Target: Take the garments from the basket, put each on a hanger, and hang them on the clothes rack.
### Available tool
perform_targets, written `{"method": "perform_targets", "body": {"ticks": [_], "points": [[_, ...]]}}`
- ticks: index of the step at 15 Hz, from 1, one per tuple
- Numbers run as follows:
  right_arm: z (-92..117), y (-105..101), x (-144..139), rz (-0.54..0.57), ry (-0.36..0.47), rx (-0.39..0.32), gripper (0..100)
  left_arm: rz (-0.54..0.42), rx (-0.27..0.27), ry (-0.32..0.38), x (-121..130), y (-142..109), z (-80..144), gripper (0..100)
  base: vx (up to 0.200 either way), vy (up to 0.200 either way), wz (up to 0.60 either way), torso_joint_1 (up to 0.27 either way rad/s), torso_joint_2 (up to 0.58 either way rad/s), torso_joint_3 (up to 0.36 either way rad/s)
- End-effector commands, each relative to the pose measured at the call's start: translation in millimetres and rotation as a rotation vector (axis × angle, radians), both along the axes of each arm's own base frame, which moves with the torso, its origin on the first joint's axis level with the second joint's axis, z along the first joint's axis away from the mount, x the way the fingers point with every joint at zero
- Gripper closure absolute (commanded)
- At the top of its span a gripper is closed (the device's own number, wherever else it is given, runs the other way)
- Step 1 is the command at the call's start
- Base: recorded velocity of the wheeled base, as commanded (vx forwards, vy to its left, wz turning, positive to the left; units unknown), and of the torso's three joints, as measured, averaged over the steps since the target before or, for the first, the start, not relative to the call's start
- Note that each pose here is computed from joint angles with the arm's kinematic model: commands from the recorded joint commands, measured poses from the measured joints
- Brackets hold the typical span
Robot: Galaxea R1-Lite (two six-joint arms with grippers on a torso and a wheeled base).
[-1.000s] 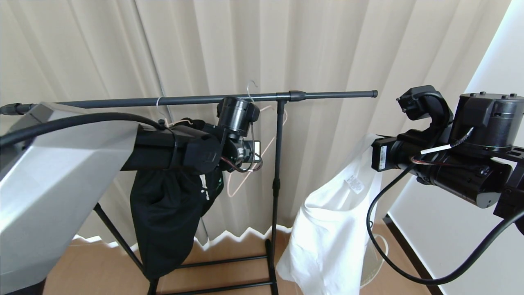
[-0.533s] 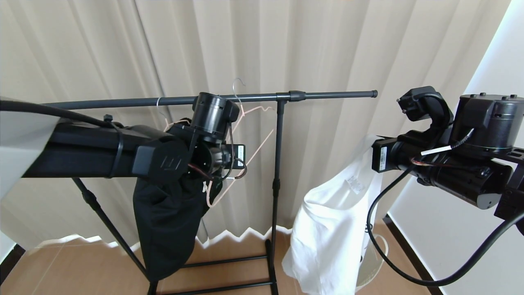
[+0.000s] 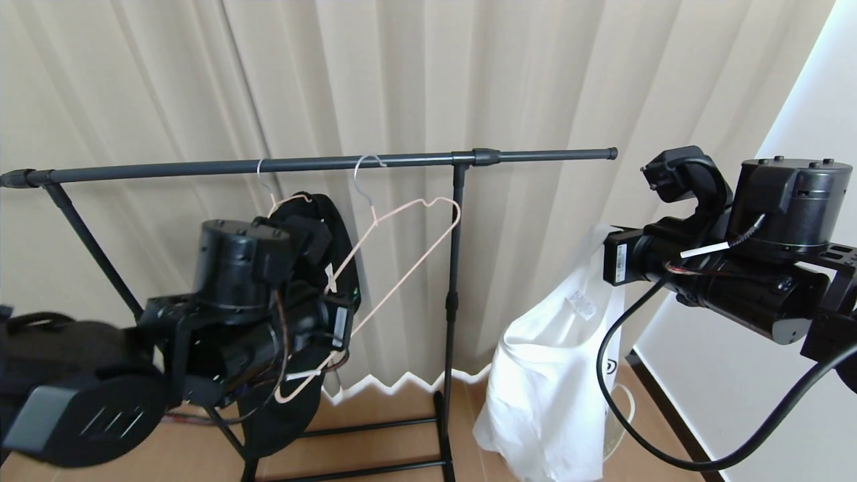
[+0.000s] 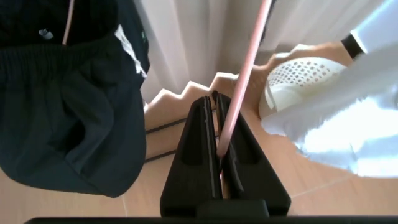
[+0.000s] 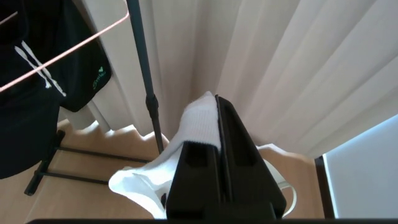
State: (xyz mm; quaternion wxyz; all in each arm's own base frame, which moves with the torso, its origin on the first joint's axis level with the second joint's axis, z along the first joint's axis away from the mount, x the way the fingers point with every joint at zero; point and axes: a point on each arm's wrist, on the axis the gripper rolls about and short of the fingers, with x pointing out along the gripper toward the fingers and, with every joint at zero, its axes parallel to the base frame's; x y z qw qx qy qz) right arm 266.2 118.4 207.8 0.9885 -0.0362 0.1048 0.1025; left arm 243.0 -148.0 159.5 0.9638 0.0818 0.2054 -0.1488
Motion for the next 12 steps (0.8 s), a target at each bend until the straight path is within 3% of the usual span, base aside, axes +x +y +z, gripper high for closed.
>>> {"method": "perform_targets", "body": {"ticks": [1, 6, 9, 12], "points": [[-5, 2, 4, -0.005, 0.015, -0.01, 100, -0.162, 0.025, -0.11, -56, 36, -5, 100, 0.0, 0.0, 0.0, 0.0, 0.0, 0.0], [-14, 5, 13, -0.036, 0.035, -0.028, 100, -0.352, -0.025, -0.11, -89, 51, -9, 100, 0.0, 0.0, 0.0, 0.0, 0.0, 0.0], [-17, 7, 19, -0.054, 0.035, -0.032, 100, -0.47, 0.004, -0.083, -102, 56, -22, 100, 0.0, 0.0, 0.0, 0.0, 0.0, 0.0], [-18, 8, 19, -0.056, 0.011, -0.037, 100, -0.483, 0.001, -0.08, -100, 54, -22, 100, 0.0, 0.0, 0.0, 0.0, 0.0, 0.0]]}}
